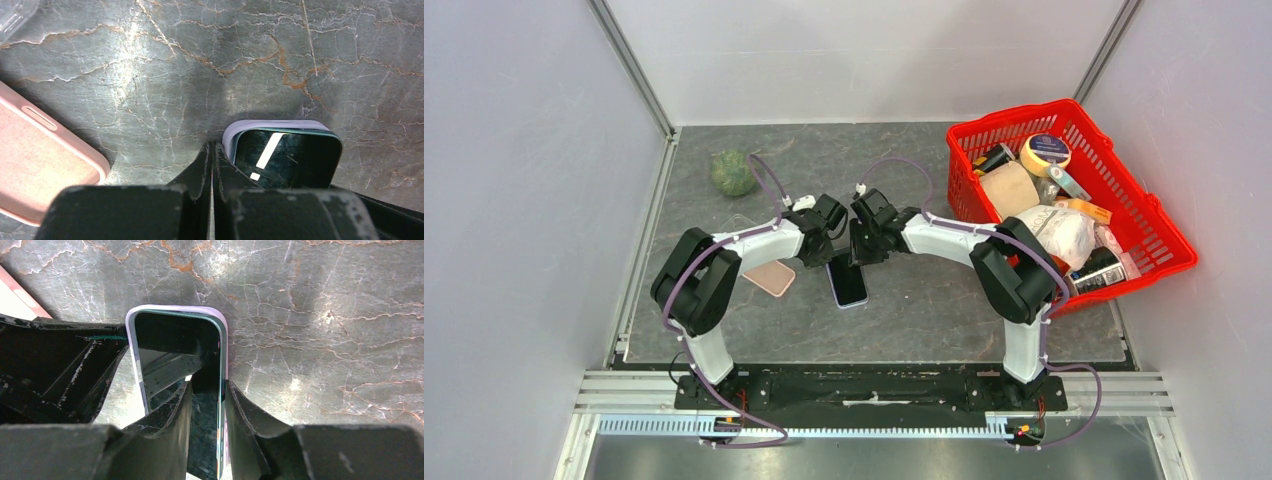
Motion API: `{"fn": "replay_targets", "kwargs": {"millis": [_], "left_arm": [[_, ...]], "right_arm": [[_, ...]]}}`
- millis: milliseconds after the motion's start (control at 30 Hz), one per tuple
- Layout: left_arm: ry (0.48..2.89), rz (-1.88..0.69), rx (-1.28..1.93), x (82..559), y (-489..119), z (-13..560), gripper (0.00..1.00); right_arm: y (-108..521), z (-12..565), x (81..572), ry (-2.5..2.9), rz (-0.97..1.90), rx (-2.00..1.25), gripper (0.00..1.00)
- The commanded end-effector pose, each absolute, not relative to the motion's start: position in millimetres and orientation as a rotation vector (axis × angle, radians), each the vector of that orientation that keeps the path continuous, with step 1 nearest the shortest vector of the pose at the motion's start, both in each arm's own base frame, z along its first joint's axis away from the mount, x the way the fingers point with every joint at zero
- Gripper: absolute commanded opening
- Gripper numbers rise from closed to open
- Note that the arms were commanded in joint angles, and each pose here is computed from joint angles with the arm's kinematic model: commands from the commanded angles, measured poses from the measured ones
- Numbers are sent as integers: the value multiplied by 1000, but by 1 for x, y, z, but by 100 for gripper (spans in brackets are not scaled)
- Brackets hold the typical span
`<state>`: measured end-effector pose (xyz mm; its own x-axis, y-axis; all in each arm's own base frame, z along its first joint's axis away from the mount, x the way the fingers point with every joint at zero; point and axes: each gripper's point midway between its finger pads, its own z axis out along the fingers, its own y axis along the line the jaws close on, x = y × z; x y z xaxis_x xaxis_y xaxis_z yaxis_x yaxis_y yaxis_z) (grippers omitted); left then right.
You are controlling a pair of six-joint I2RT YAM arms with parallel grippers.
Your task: Put the phone into the phone case
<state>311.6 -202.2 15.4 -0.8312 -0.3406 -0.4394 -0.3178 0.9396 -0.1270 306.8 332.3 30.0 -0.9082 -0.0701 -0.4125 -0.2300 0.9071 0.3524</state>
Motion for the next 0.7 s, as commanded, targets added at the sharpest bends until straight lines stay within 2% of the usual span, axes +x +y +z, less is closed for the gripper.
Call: {"fn": "replay_targets", "kwargs": {"millis": [0, 233, 500, 667], "left_arm": [[2644, -133, -455, 317, -217, -1, 2], [2637, -166, -439, 322, -223, 3, 2], [2638, -175, -425, 314, -218, 10, 2], [2660, -192, -405, 295, -210, 14, 2]], "right_arm": [[357, 27, 298, 2656, 593, -315, 37], [358, 28, 289, 2660, 571, -402, 41], [328, 49, 296, 2665, 498, -327, 58], [311, 61, 285, 2676, 550, -284, 61]]}}
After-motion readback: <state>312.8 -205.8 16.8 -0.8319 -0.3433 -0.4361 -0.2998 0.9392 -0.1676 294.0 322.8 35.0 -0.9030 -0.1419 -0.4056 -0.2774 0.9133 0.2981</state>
